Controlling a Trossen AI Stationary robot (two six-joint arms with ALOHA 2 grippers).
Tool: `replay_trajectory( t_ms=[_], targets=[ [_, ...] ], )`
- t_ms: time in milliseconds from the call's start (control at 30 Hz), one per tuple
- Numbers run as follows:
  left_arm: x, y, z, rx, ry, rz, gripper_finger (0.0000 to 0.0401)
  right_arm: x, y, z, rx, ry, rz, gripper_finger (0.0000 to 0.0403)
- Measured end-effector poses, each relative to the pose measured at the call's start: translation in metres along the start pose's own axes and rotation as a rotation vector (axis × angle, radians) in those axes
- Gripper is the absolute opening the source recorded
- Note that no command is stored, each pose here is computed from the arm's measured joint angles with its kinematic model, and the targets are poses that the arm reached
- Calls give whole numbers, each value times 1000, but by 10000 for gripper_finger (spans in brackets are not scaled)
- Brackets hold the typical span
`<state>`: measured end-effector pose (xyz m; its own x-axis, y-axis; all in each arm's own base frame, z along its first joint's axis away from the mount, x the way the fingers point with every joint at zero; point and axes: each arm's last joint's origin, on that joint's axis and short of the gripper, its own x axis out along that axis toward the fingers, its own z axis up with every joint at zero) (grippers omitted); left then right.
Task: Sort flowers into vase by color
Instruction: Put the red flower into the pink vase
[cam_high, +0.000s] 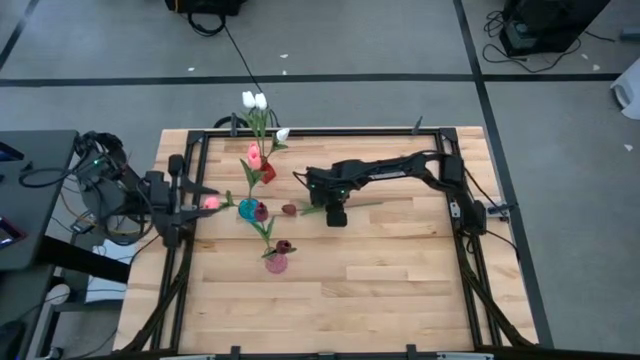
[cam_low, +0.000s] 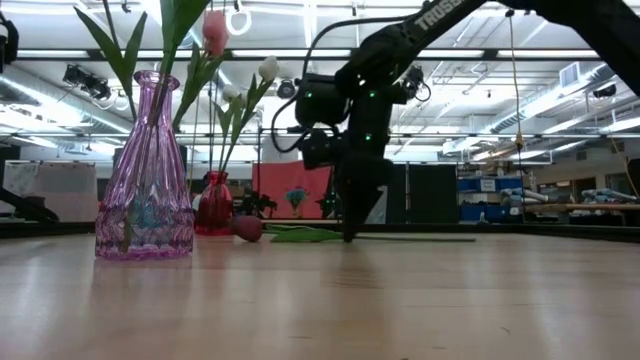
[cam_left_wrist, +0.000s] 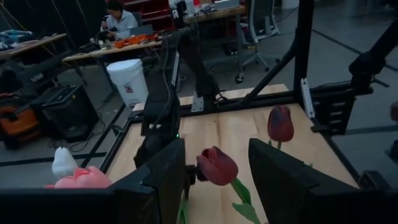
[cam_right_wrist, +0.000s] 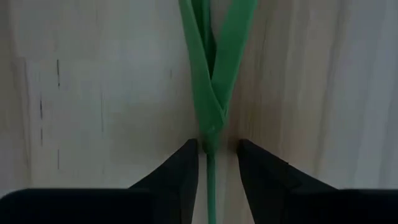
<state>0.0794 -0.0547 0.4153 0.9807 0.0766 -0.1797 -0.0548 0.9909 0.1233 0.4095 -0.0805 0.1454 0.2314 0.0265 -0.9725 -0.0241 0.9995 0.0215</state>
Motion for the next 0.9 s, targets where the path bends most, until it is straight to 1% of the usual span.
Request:
replay_trajectory(
  t_ms=[167, 233, 333, 433, 467, 567, 667, 700, 733, 800, 900],
  targets=[
    [-2, 2, 3, -9, -6, -17, 183, 9, 0, 1, -5, 53, -16, 124],
    [-2, 1, 3, -10, -5, -17, 183, 10, 0, 1, -1, 58, -23, 114],
    [-1, 1, 3, -10, -4, -17, 183, 10, 2, 1, -2, 63, -32, 76],
    [-1, 1, 3, -14, -4, -18, 183, 10, 3, 0, 0, 68, -25, 20],
    [-1, 1, 3, -15, -4, -18, 183, 11, 4, 0, -2, 71, -20, 13],
    [-1, 1, 3, -16, -4, -19, 183, 10, 5, 0, -2, 73, -25, 13],
    [-1, 1, 3, -17, -3, -19, 183, -2, 6, -3, -1, 83, -34, 6],
    [-1, 1, 2, -18, 0, -19, 183, -8, 7, -5, 0, 93, -31, 6],
    [-1, 1, 2, -22, 6, -19, 183, -17, 7, -5, 3, 75, -30, 6],
    [-1, 1, -1, -26, 24, -16, 183, -44, 9, -3, 5, -6, -31, 4],
    [-2, 2, -5, -49, 56, -17, 183, -79, 15, -10, 14, -131, -4, 3]
  ],
)
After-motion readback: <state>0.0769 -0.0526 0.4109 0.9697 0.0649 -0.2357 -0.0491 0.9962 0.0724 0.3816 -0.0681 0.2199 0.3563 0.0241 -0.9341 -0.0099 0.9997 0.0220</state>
